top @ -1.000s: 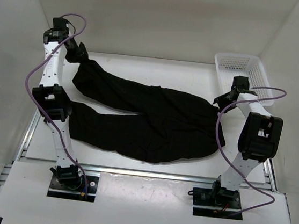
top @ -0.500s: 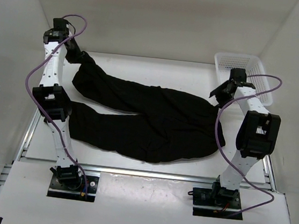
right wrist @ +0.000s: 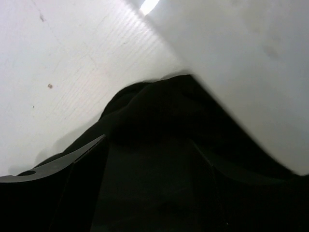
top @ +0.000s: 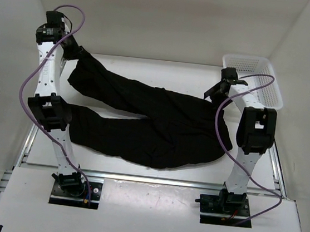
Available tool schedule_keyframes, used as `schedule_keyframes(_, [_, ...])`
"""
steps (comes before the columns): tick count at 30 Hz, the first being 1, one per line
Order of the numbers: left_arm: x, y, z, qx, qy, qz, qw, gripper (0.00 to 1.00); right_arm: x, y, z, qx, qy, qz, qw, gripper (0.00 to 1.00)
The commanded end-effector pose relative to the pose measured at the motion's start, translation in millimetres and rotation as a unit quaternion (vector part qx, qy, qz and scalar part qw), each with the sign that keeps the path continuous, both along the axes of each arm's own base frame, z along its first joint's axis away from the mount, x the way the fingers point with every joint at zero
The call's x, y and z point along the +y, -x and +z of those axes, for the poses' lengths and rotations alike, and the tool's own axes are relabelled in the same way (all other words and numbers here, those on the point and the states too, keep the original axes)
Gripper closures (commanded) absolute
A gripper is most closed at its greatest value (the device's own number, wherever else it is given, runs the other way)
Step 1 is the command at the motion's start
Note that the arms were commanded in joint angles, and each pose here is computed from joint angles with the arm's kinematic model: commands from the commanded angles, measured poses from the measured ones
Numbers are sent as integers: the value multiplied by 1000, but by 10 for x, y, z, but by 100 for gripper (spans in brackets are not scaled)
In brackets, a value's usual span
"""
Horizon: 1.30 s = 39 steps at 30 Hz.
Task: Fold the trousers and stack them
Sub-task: Flatten the trousers out
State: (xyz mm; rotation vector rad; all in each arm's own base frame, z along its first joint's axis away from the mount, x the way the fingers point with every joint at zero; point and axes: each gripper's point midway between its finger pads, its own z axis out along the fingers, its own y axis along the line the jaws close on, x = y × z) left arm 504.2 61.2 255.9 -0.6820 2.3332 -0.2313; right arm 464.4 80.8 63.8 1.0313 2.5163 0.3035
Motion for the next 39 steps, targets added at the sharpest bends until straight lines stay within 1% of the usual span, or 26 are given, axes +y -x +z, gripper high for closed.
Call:
schedule_keyframes(1, [50, 201, 571, -60, -13, 3, 998, 90, 28, -120, -9, 0, 14, -28, 1000, 30])
schedule_keyframes(4, [43, 253, 604, -61, -18, -1, 998, 90, 26, -114, -140, 12, 26, -42, 999, 37])
schedule_keyframes(5, [85, 263, 565, -56, -17, 4, 998, 90, 56, -105, -196, 17, 28, -45, 998, 47])
schedule_keyframes(7, [89, 265, 564, -56, -20, 1, 998, 90, 70, -76, -248, 24, 37, -48, 998, 63])
schedule_keyframes(8, [88, 270, 526, -51, -19, 1, 999, 90, 55, -86, -207, 19, 40, -50, 998, 82])
schedule_keyframes(9, [88, 270, 525, -51, -19, 1, 999, 90, 85, -87, -166, 13, 45, -48, 998, 91])
schedule_keyframes(10, [72, 269, 527, -51, -16, -3, 999, 90, 87, -75, -85, 2, 57, -48, 997, 98])
schedule_keyframes(11, [72, 269, 527, -51, -16, -3, 999, 90, 64, -90, -21, -6, 60, -56, 997, 100])
schedule_keyframes(12, [72, 269, 527, -51, -16, -3, 999, 90, 95, -61, 14, -10, 66, -53, 996, 100])
schedule_keyframes(13, [72, 269, 527, -51, -16, -3, 999, 90, 126, -69, 168, -28, 70, -52, 996, 100])
schedule_keyframes(15, [64, 233, 502, -52, -12, -6, 999, 90, 81, -13, 227, -38, 86, -57, 994, 100])
schedule_keyframes(18, [36, 188, 458, -52, -4, -13, 999, 90, 11, 53, 503, -73, 91, -68, 991, 100])
schedule_keyframes(21, [25, 165, 450, -52, -1, -16, 998, 90, -25, 174, 579, -77, 99, -52, 991, 100])
schedule_keyframes(22, [25, 165, 450, -52, -1, -16, 998, 90, -51, 200, 545, -72, 109, -45, 990, 97])
schedule_keyframes(23, [3, 182, 496, -58, 2, -20, 998, 90, -64, 235, 544, -71, 114, -37, 990, 91])
schedule_keyframes(24, [2, 182, 496, -58, 2, -20, 998, 90, -85, 252, 537, -68, 131, -8, 989, 84])
schedule_keyframes(25, [-13, 182, 499, -58, 5, -23, 998, 90, -90, 238, 515, -66, 139, 6, 988, 66])
schedule_keyframes(26, [-13, 182, 499, -58, 5, -23, 998, 90, -97, 220, 504, -64, 149, 22, 987, 56])
schedule_keyframes(27, [-13, 182, 499, -58, 5, -23, 998, 90, -121, 212, 420, -53, 170, 60, 982, 53])
schedule_keyframes(28, [-17, 199, 542, -63, 4, -24, 998, 90, -116, 261, 365, -36, 174, 79, 981, 53])
schedule_keyframes(31, [-19, 221, 590, -68, -1, -27, 997, 90, -163, 424, 186, -5, 185, 99, 978, 73])
schedule_keyframes(32, [-24, 244, 589, -67, 0, -27, 997, 90, -175, 482, 137, -2, 185, 100, 978, 73])
schedule_keyframes(33, [-5, 245, 586, -66, -4, -23, 998, 90, -169, 639, 23, 13, 177, 108, 978, 73])
schedule_keyframes(34, [-6, 249, 553, -61, -3, -23, 998, 90, -141, 698, -30, 16, 164, 99, 981, 71])
schedule_keyframes(35, [-6, 249, 552, -61, -3, -23, 998, 90, -121, 754, -106, 24, 155, 97, 983, 66])
schedule_keyframes(39, [-16, 275, 519, -55, 2, -20, 998, 90, -154, 1108, -315, 66, 140, 70, 985, 63])
